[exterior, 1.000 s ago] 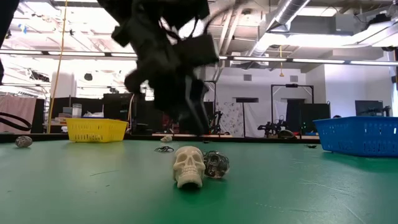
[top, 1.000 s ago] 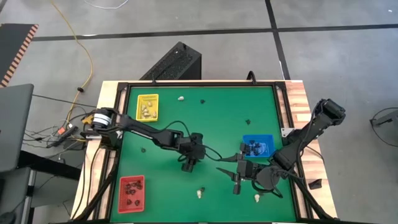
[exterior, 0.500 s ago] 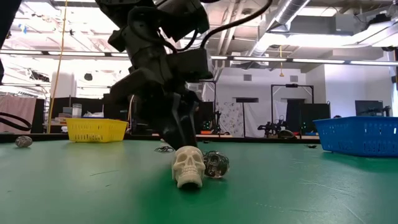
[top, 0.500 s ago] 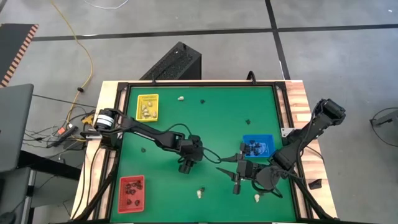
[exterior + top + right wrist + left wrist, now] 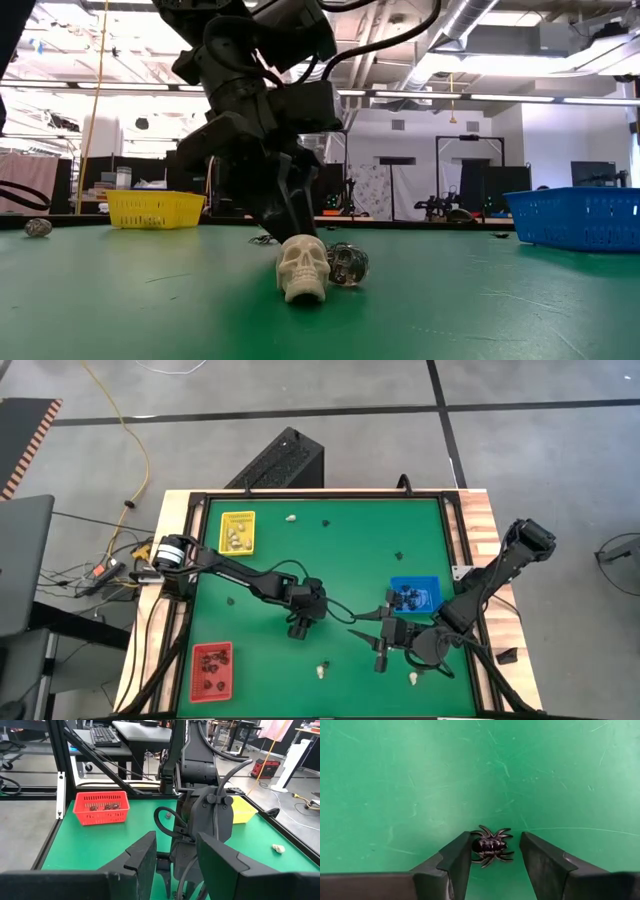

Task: Sort Halloween decoration
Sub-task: Put the black spider toy into the blue bin, then put the black skull toy into the red bin

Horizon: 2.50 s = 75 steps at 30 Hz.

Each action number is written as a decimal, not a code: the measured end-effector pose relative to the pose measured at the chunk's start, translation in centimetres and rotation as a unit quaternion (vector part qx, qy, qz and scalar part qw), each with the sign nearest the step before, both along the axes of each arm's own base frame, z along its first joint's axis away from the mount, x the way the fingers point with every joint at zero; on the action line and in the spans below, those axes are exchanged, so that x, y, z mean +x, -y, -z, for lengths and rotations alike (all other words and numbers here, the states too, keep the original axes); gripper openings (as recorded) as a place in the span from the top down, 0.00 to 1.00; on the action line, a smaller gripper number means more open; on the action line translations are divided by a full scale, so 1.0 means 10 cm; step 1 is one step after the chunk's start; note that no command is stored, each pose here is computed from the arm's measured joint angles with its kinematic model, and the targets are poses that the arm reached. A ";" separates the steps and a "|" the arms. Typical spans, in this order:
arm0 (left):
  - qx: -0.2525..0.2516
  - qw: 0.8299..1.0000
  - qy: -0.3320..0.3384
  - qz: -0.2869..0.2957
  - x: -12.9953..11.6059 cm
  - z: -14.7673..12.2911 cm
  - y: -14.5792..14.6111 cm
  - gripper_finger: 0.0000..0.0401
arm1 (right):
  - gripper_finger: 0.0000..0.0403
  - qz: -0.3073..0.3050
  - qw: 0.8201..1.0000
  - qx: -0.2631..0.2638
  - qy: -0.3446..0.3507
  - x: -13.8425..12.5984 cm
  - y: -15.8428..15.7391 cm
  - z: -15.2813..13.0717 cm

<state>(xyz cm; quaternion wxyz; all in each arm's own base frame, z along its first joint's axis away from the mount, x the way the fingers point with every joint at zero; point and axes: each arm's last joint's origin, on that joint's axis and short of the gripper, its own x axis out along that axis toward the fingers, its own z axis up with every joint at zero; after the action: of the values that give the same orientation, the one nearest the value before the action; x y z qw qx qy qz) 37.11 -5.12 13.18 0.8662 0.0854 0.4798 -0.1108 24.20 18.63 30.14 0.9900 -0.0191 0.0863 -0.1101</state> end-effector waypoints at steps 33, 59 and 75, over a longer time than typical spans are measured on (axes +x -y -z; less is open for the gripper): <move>-0.028 0.985 0.167 0.014 0.21 -0.29 0.04 0.73 | 0.58 -0.005 1.000 0.002 0.004 -0.03 -0.03 -0.01; 0.005 0.902 0.429 -0.034 1.81 -0.16 -0.34 0.73 | 0.58 0.164 0.981 -0.085 0.055 -0.62 -0.43 -0.19; 0.145 0.922 0.354 -0.055 1.74 -0.50 -0.22 0.46 | 0.58 0.172 0.980 -0.080 0.057 -0.58 -0.40 -0.19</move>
<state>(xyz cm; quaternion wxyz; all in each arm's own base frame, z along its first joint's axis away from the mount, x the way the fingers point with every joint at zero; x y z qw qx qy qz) 54.53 -2.97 18.15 0.9624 0.2176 0.1562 0.0452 18.38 22.62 32.02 0.9548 -0.0766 0.0230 -0.2863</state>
